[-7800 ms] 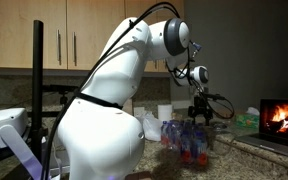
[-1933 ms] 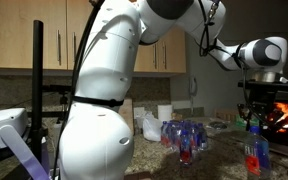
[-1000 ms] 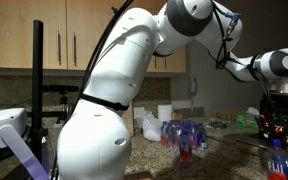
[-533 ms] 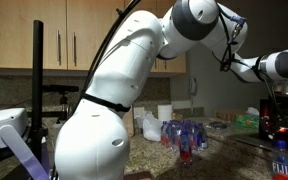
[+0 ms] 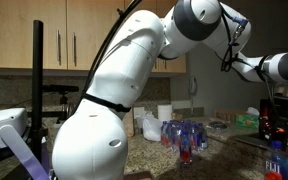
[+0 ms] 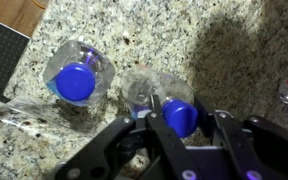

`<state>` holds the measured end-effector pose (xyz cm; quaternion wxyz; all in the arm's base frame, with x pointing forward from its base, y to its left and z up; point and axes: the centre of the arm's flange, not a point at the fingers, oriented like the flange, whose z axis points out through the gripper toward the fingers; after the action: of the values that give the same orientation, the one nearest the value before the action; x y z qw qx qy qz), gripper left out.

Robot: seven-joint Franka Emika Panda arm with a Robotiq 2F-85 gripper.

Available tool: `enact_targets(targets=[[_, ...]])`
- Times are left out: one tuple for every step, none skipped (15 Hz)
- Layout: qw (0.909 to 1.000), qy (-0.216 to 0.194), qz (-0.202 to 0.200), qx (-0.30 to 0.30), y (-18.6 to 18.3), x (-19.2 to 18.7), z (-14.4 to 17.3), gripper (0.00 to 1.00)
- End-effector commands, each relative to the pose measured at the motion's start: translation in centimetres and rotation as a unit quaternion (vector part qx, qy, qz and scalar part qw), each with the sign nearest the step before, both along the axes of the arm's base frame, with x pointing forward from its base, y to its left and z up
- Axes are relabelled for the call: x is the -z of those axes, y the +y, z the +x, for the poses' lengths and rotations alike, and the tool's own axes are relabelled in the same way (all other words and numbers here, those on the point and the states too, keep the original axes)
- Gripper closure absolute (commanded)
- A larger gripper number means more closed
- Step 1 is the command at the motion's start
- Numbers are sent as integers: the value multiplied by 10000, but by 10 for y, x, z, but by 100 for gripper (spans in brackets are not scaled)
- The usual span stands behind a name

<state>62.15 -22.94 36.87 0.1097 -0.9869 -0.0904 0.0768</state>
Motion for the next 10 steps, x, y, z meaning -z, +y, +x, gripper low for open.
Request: enact_targets(targets=[[9997,-53,160,187,-4,-2,1,85],[9996,-59,150,219,-4,-2,0,85],[9996,-62,147,250,-5,-3,-1,85],[9995,-60,141,281,-5,-3,-1,85],[9994,-55,125,323,-5,-3,-2,85],[9993,-51,115,342,-6,-3,-2,85],[9993,-32,92,372,-6,-4,-2,85],[9992,-7,66,399,-7,-4,-2,85],[9990,3,58,434,-8,-4,-3,85],[9988,10,59,477,-10,-4,-3,85]])
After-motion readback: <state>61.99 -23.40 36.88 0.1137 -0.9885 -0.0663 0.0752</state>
